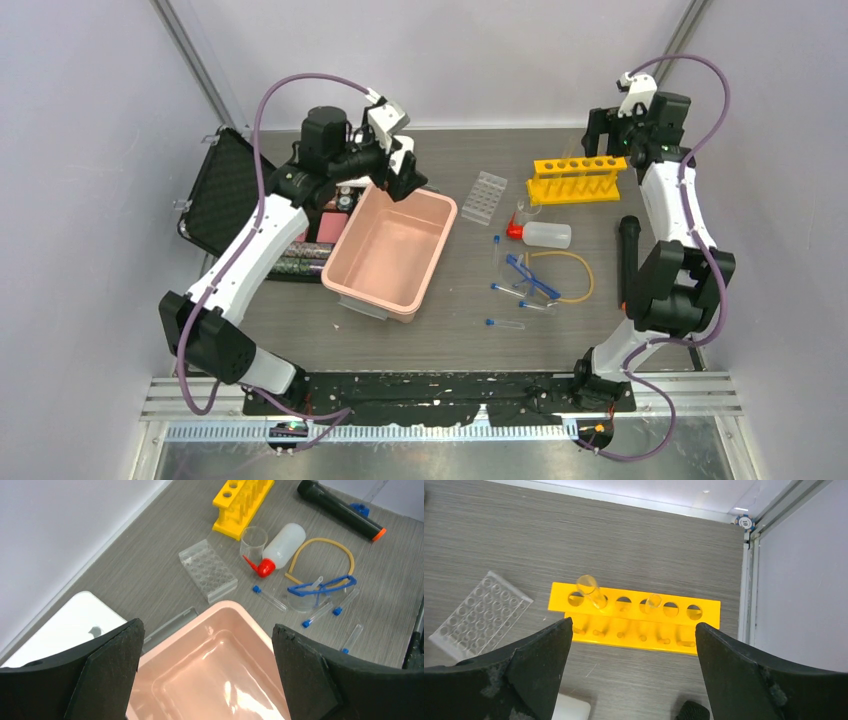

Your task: Organize the chemistry lab equipment

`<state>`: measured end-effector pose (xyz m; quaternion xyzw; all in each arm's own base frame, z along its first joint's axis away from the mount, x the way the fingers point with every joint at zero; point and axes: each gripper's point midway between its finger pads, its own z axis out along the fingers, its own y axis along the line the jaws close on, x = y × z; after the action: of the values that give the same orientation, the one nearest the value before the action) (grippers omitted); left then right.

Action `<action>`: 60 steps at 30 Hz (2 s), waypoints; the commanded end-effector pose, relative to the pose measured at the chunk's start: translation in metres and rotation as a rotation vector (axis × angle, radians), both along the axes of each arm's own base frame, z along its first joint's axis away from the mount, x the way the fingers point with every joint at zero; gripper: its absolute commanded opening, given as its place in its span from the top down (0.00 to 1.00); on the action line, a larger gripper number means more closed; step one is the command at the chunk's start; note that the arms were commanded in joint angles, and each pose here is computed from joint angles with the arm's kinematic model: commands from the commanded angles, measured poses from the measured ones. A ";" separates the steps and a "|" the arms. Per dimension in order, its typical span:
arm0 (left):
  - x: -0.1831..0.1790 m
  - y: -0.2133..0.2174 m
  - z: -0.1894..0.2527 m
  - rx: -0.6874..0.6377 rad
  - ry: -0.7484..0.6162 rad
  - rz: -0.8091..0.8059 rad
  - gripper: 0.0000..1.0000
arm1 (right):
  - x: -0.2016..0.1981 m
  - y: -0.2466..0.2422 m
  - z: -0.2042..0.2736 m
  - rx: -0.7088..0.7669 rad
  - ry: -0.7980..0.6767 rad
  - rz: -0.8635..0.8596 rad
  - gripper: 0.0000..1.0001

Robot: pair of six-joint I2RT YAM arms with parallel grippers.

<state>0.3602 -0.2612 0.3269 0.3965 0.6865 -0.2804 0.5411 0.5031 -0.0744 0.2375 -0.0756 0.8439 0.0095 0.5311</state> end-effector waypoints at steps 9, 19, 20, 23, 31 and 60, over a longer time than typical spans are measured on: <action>0.005 0.014 -0.012 0.087 0.121 0.071 0.01 | -0.074 0.089 0.040 -0.022 0.095 0.377 0.05; 0.000 0.018 -0.023 0.112 0.160 0.065 0.01 | -0.093 0.188 -0.023 -0.210 0.269 0.689 0.13; -0.002 0.019 -0.025 0.116 0.169 0.061 0.01 | -0.096 0.191 -0.033 -0.224 0.306 0.732 0.15; -0.005 0.024 -0.028 0.116 0.192 0.077 0.01 | -0.103 0.201 -0.056 -0.234 0.386 0.778 0.28; -0.001 0.030 -0.036 0.067 0.233 0.147 0.01 | -0.112 0.230 -0.103 -0.099 0.514 0.608 0.54; 0.011 0.033 -0.045 0.048 0.278 0.230 0.01 | -0.124 0.233 -0.227 -0.053 0.750 0.339 0.63</action>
<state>0.3666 -0.2290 0.2663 0.2919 0.8142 -0.2519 0.4341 0.3791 0.1524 0.0208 -0.2266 0.9498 0.1066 0.1874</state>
